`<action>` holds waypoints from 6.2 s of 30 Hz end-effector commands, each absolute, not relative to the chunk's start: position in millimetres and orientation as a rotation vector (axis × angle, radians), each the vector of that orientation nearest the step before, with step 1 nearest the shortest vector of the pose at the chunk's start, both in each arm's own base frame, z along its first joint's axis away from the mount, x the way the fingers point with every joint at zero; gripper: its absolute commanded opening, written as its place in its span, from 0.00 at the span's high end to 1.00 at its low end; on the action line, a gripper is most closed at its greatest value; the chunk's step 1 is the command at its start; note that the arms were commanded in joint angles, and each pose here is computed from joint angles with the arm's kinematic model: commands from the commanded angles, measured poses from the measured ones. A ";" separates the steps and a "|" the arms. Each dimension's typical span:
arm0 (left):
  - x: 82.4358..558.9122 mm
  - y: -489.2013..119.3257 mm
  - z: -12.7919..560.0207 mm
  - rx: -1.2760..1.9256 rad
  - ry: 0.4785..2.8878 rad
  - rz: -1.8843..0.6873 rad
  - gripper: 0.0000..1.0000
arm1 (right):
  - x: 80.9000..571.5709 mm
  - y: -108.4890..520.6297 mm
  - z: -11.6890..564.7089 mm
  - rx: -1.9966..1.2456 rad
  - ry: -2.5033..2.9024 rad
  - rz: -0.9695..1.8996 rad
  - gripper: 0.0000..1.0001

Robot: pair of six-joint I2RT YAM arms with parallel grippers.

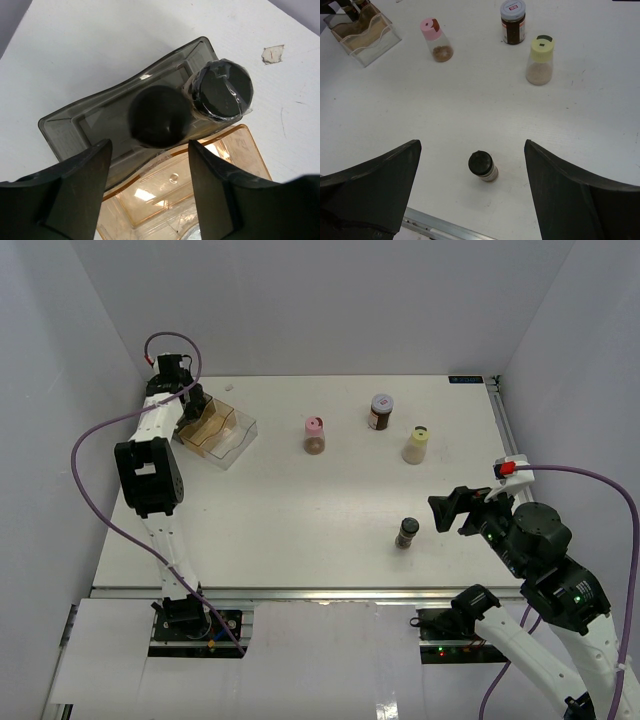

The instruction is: Organize the condiment bottles

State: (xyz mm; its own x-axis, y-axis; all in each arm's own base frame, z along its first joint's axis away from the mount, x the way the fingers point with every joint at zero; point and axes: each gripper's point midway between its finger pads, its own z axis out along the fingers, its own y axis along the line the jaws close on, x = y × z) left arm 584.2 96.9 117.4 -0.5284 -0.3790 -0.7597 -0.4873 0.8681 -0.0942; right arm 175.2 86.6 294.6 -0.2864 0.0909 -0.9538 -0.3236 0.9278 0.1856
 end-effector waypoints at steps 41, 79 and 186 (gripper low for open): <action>306.7 -252.5 228.2 0.397 2.228 -0.656 0.17 | 157.9 107.9 228.0 -0.178 2.047 0.530 0.10; 213.7 -389.4 217.4 0.926 2.108 -0.713 0.14 | 169.0 68.0 266.3 0.104 1.911 0.415 0.09; 547.4 139.1 217.8 -0.734 2.022 0.177 1.00 | 170.7 87.3 287.3 -0.046 1.707 0.530 0.10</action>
